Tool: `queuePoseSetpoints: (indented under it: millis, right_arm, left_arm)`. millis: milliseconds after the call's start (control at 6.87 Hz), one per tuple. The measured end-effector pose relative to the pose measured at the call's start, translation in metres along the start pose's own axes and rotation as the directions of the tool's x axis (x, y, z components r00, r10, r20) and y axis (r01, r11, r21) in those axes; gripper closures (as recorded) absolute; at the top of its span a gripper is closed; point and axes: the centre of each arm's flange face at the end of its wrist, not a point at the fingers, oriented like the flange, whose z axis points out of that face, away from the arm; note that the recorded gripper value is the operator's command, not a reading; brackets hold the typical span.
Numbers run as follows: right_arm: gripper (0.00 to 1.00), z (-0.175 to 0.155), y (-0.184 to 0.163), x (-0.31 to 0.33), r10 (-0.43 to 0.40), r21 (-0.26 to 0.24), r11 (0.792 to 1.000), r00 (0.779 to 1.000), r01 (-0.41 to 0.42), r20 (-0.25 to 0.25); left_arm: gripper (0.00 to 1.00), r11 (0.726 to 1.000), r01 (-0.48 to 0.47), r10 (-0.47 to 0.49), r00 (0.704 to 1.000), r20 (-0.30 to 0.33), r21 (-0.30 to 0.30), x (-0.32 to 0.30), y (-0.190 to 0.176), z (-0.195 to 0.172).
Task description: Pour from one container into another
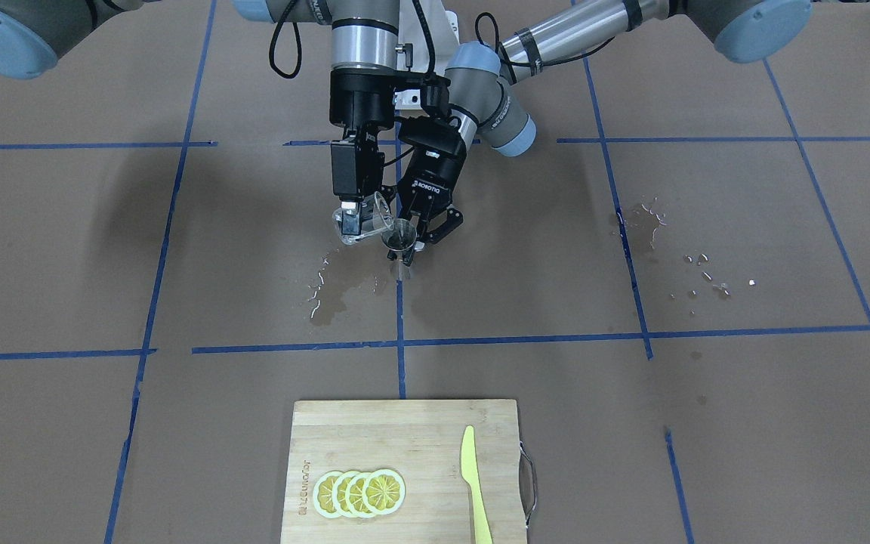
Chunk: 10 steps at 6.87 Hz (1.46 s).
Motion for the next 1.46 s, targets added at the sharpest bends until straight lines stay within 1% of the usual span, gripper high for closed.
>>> queuePoseSetpoints:
  millis: [437,583,728,874,1019,1165,1311,1456]
  right_arm:
    - [0.79,-0.002,-0.002,0.003,-0.089,-0.024,0.996,0.996,0.088,-0.024]
    - [0.78,-0.003,-0.003,0.004,-0.108,-0.027,0.994,0.994,0.107,-0.028]
    - [0.78,-0.003,-0.004,0.005,-0.108,-0.025,0.994,0.994,0.107,-0.029]
    - [0.78,-0.006,-0.006,0.005,-0.065,-0.006,0.998,0.997,0.065,-0.030]
    - [0.78,-0.008,-0.007,0.002,0.034,0.025,0.999,0.999,-0.034,-0.028]
    - [0.78,-0.008,-0.005,-0.001,0.147,0.053,0.988,0.989,-0.146,-0.020]
    - [0.78,-0.008,-0.001,-0.002,0.268,0.084,0.960,0.963,-0.267,-0.008]
    - [0.78,-0.009,0.007,0.000,0.401,0.111,0.910,0.916,-0.400,0.009]
  left_arm:
    - [1.00,1.000,0.001,-0.001,1.000,0.000,0.001,0.000,-0.001,0.000]
    - [1.00,1.000,0.001,-0.001,1.000,0.000,0.001,0.000,-0.001,0.000]
    - [1.00,1.000,0.001,-0.001,1.000,0.000,0.001,0.000,-0.001,0.000]
    - [1.00,1.000,0.001,-0.001,1.000,-0.001,0.001,0.000,-0.001,0.000]
    - [1.00,1.000,0.001,-0.001,1.000,-0.001,0.001,0.000,-0.001,0.000]
    - [1.00,1.000,-0.001,0.001,1.000,0.000,0.000,0.000,-0.001,-0.001]
    - [1.00,1.000,-0.001,0.001,1.000,-0.002,0.001,0.000,-0.001,-0.002]
    - [1.00,1.000,0.000,0.000,1.000,-0.003,0.001,-0.003,-0.001,-0.005]
